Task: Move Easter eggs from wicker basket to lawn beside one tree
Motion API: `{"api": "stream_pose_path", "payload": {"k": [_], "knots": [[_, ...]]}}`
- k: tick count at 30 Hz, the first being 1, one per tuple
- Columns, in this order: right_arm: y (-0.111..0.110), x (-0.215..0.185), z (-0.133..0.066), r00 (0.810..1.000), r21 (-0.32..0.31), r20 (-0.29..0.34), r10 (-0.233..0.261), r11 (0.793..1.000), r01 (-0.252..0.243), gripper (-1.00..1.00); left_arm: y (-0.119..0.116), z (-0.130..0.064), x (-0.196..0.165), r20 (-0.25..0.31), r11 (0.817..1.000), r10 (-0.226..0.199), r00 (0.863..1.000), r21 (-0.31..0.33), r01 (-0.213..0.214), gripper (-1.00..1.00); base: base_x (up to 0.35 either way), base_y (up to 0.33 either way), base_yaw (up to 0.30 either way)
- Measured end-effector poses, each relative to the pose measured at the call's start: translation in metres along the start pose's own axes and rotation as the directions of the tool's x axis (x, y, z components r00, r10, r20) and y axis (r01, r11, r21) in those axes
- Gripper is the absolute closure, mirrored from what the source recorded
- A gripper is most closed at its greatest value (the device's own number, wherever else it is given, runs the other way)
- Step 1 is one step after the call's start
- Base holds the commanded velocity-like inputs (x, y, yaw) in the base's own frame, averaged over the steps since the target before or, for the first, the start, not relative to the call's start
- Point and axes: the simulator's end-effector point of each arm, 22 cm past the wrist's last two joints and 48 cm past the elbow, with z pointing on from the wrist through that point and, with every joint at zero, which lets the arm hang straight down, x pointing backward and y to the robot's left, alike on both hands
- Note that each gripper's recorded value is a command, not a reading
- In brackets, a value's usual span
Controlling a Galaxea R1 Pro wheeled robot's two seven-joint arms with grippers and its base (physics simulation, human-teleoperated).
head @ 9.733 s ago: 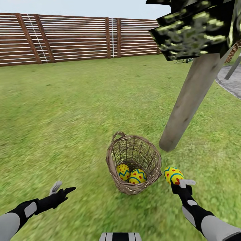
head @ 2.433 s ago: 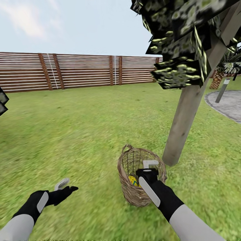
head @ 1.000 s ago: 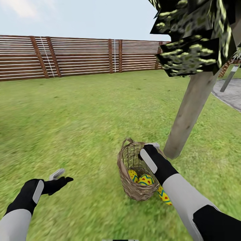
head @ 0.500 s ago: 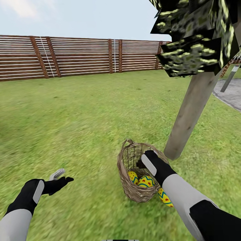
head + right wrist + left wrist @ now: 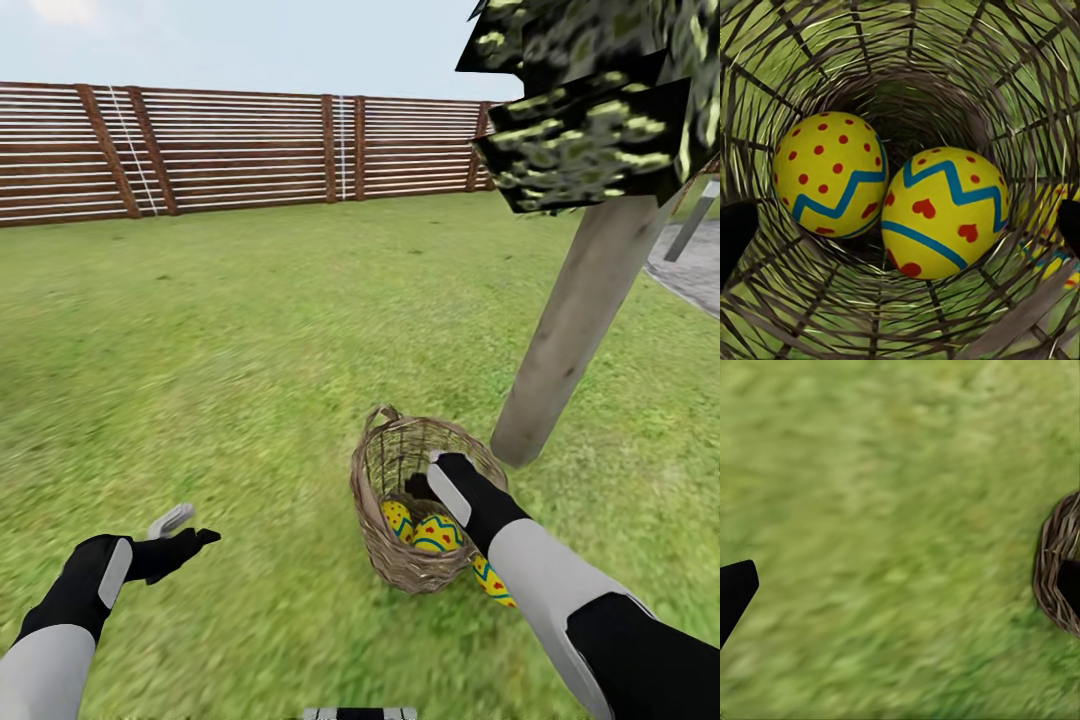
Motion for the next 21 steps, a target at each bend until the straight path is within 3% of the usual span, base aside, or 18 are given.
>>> {"api": "stream_pose_path", "payload": {"k": [9, 12, 15, 17, 21], "knots": [[0.000, 0.012, 0.020, 1.000, -0.002, -0.015, 0.009, 1.000, -0.009, -1.00, 0.014, 0.011, 0.010, -0.035, 1.000, -0.012, 0.999, -0.024, 0.011, -1.00, 0.000, 0.000, 0.000], [0.000, 0.017, 0.027, 1.000, -0.002, -0.026, 0.008, 1.000, -0.008, -1.00, 0.012, 0.001, 0.001, -0.056, 1.000, -0.017, 0.998, -0.025, 0.016, -1.00, 0.000, 0.000, 0.000], [0.000, 0.022, 0.033, 0.999, -0.001, -0.037, 0.008, 1.000, -0.008, -1.00, 0.002, -0.014, -0.023, -0.014, 1.000, 0.007, 1.000, -0.020, -0.007, -1.00, 0.000, 0.000, 0.000], [-0.001, 0.025, 0.037, 0.999, 0.000, -0.045, 0.007, 1.000, -0.007, -1.00, -0.012, -0.027, -0.046, 0.044, 0.999, 0.037, 0.998, -0.009, -0.036, -1.00, 0.000, 0.000, 0.000], [-0.001, 0.033, 0.045, 0.998, 0.001, -0.061, 0.006, 1.000, -0.006, -1.00, -0.019, -0.031, -0.056, 0.072, 0.998, 0.057, 0.996, -0.009, -0.056, -1.00, 0.000, 0.000, 0.000]]}}
